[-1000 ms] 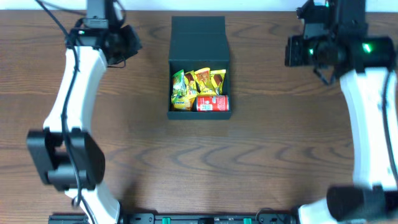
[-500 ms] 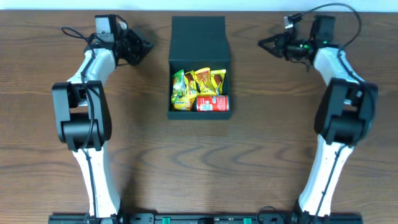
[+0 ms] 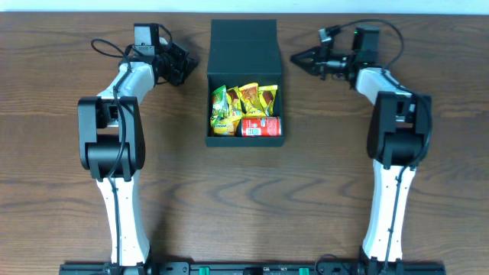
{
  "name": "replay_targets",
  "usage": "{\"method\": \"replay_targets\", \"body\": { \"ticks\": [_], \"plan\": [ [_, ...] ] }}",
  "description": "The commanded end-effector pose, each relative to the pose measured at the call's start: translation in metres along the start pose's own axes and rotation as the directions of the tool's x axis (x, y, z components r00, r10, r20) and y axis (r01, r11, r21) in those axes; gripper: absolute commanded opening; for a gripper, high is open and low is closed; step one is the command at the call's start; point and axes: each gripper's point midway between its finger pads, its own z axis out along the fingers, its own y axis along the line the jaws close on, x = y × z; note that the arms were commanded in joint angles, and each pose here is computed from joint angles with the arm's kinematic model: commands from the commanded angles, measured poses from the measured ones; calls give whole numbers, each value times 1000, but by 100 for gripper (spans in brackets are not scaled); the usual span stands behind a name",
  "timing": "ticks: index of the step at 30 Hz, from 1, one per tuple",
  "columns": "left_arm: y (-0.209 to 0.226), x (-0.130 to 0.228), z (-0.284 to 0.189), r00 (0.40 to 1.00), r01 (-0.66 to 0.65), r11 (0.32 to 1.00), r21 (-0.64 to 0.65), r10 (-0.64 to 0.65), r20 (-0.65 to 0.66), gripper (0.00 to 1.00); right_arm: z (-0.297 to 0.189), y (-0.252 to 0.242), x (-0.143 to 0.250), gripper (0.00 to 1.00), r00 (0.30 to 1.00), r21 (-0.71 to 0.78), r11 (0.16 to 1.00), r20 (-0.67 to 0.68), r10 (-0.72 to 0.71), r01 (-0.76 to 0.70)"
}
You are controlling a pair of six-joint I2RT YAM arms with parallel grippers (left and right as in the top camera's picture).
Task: Pack container
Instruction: 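Move both grippers to the box lid's top corners and grip them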
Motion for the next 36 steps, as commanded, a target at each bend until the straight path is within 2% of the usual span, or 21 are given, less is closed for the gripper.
{"method": "replay_targets", "body": {
  "ticks": [1, 8, 23, 31, 36],
  "plan": [
    [13, 1, 6, 1000, 28, 999, -37, -28, -6, 6, 13, -6, 8, 2, 998, 9, 999, -27, 48, -48],
    [25, 5, 15, 998, 49, 997, -57, -51, -30, 6, 13, -42, 11, 2, 988, 64, 986, 0, 156, -156],
    [1, 17, 26, 997, 41, 999, 35, -38, -69, 6, 32, -43, 21, 1, 982, 78, 979, -25, 189, -187],
    [-4, 29, 30, 995, 25, 999, 46, -21, -98, 6, 40, -38, 26, 1, 982, 70, 982, -45, 181, -178],
    [-21, 26, 30, 996, -23, 993, 112, 32, -87, 6, 43, -22, 21, 2, 993, 12, 995, -65, 98, -97]
  ]
}}
